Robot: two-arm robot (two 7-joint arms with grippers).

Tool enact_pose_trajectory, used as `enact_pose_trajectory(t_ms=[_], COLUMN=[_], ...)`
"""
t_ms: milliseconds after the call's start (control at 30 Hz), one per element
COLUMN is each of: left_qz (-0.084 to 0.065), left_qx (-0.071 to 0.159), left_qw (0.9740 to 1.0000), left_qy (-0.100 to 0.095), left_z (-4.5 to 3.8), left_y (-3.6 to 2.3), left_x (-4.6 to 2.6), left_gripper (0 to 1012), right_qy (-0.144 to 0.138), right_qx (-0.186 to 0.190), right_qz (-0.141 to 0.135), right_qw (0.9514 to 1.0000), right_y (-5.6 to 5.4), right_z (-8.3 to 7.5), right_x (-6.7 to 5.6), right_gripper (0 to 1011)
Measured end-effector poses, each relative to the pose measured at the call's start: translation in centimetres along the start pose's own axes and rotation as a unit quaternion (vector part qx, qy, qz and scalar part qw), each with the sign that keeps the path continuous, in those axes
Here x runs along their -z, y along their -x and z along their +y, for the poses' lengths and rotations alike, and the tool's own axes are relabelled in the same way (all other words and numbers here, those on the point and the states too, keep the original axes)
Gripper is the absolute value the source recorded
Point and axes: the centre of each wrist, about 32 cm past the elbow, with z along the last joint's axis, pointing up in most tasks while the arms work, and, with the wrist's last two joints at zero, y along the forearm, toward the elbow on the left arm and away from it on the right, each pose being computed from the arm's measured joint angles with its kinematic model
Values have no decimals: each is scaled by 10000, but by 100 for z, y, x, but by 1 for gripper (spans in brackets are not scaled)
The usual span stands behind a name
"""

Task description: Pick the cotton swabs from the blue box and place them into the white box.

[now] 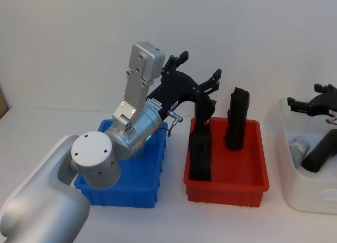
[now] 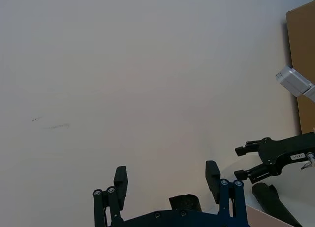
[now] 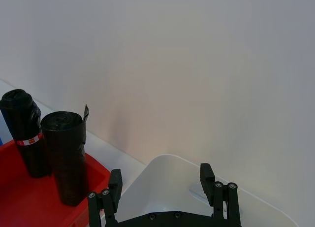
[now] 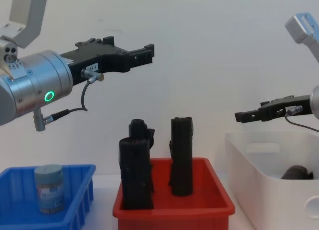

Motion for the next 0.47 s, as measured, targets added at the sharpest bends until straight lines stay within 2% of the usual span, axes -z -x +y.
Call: enact_pose_trajectory(t_ms=[467], left_qz=[0], left_qx=[0], left_qw=[10000], left_qy=[0], left_z=[0], left_y=[0], left_x=[0], left_gripper=[1004], right_qy=[-3], right_qx=[1], right_qz=[-18], right_qw=[10000], right_y=[-5], right_z=[-1], right_x=[-7], right_gripper=[1001])
